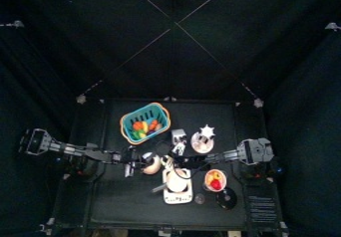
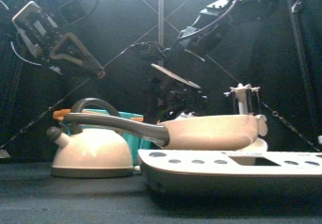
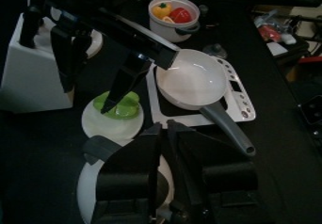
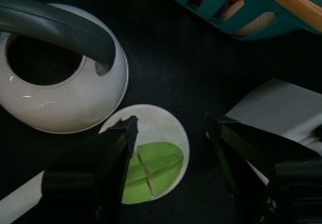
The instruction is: Grab carrot
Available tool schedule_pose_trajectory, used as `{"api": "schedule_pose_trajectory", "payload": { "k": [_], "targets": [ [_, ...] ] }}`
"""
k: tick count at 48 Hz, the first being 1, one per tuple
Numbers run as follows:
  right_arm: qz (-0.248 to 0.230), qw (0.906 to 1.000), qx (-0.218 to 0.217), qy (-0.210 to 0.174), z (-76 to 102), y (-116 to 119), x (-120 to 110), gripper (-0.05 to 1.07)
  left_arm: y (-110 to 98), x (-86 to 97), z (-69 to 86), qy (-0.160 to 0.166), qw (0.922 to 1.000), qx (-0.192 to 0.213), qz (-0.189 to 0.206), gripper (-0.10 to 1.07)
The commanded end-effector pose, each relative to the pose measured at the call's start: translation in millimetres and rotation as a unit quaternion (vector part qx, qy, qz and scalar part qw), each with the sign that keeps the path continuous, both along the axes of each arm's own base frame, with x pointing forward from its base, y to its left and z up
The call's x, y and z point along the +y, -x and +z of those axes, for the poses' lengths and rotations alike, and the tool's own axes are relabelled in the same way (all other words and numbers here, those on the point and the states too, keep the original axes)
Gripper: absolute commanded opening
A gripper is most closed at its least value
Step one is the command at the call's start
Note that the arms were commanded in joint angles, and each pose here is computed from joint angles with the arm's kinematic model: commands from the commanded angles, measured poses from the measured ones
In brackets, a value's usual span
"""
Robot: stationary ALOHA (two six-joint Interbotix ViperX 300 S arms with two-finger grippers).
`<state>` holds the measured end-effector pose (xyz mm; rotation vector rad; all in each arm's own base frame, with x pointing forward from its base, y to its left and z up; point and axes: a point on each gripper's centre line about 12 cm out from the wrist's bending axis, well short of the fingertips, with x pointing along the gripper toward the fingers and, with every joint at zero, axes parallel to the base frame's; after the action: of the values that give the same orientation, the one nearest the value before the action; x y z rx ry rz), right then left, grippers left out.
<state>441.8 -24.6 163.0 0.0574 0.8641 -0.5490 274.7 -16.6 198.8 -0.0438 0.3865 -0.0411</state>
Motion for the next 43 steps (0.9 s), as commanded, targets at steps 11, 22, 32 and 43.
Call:
{"api": "schedule_pose_trajectory", "payload": {
  "k": [11, 22, 32, 43],
  "targets": [
    [0.016, 0.9984, -0.05, 0.02, 71.4, 25, 39, 0.92, 2, 4.6, 0.4, 0.009, 0.9999, -0.003, 0.014, 0.59],
    [0.012, 0.9977, -0.066, 0.009, 76.4, 59, 52, 0.91, 4, 21.2, 17.6, 0.046, 0.9963, -0.032, 0.064, 0.59],
    [0.007, 0.9929, -0.118, -0.013, 76.5, 88, 43, 0.91, 9, 46.3, 24.4, 0.092, 0.9863, -0.032, 0.133, 0.59],
    [0.022, 0.9835, -0.176, -0.037, 68.0, 104, 19, 0.91, 2, 58.3, 40.2, 0.098, 0.9846, 0.015, 0.144, 0.59]
  ]
}}
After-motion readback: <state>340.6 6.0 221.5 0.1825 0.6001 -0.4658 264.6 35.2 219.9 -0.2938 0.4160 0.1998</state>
